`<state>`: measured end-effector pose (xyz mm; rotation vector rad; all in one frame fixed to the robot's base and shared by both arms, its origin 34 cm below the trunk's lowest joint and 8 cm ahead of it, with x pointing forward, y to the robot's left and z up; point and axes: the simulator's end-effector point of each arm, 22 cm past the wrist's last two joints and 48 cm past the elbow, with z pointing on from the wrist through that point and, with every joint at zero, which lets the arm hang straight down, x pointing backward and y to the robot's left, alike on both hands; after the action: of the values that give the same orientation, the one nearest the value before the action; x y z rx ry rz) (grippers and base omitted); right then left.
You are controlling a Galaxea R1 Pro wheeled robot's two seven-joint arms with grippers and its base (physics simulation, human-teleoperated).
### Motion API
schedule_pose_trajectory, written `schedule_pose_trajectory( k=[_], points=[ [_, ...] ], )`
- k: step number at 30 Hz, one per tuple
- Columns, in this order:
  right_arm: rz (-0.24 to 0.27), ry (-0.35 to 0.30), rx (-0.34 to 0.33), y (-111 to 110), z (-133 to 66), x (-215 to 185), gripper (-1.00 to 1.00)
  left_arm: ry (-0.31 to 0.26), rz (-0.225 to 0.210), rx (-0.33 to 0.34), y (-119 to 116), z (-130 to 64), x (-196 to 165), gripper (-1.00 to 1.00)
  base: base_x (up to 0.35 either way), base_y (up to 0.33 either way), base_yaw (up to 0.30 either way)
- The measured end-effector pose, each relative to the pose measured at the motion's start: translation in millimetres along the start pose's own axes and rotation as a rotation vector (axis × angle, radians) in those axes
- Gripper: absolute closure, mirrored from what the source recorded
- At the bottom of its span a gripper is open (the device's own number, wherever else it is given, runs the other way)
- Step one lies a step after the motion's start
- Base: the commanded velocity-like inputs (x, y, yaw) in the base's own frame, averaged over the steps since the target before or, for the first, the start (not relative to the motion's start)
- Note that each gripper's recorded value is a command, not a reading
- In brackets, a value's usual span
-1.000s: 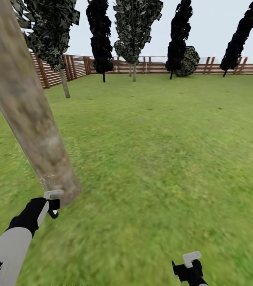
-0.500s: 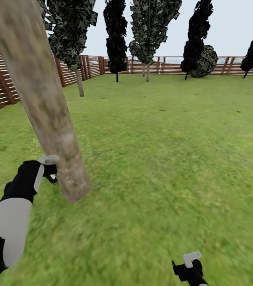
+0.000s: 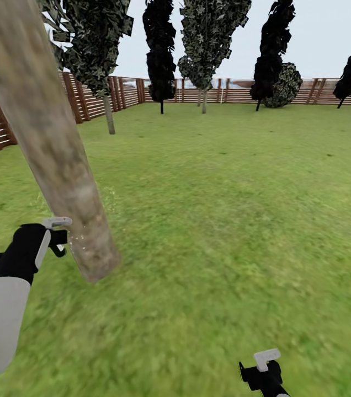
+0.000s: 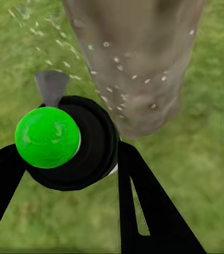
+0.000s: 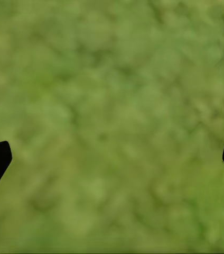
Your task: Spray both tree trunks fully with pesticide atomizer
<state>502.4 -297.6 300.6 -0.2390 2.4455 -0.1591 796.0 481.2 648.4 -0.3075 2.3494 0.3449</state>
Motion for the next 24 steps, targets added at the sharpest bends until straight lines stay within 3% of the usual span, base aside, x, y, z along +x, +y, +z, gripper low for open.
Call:
schedule_pose_trajectory(
  k=[11,18,24],
  points=[
    [0.001,0.0,-0.002,1.9,0.0,-0.3,-1.0,-0.001,0.002,-0.004,1.2,-0.2,-0.5,1.0,0.0,-0.273,0.004],
    [0.001,-0.001,-0.003,2.4,0.0,-0.4,-1.0,-0.002,0.001,-0.003,1.3,-0.2,-0.8,1.0,0.0,-0.274,0.209],
    [0.001,-0.001,-0.002,2.2,0.0,-0.5,-1.0,0.002,0.0,-0.002,0.1,0.7,1.1,1.0,0.019,-0.273,0.024]
  ],
)
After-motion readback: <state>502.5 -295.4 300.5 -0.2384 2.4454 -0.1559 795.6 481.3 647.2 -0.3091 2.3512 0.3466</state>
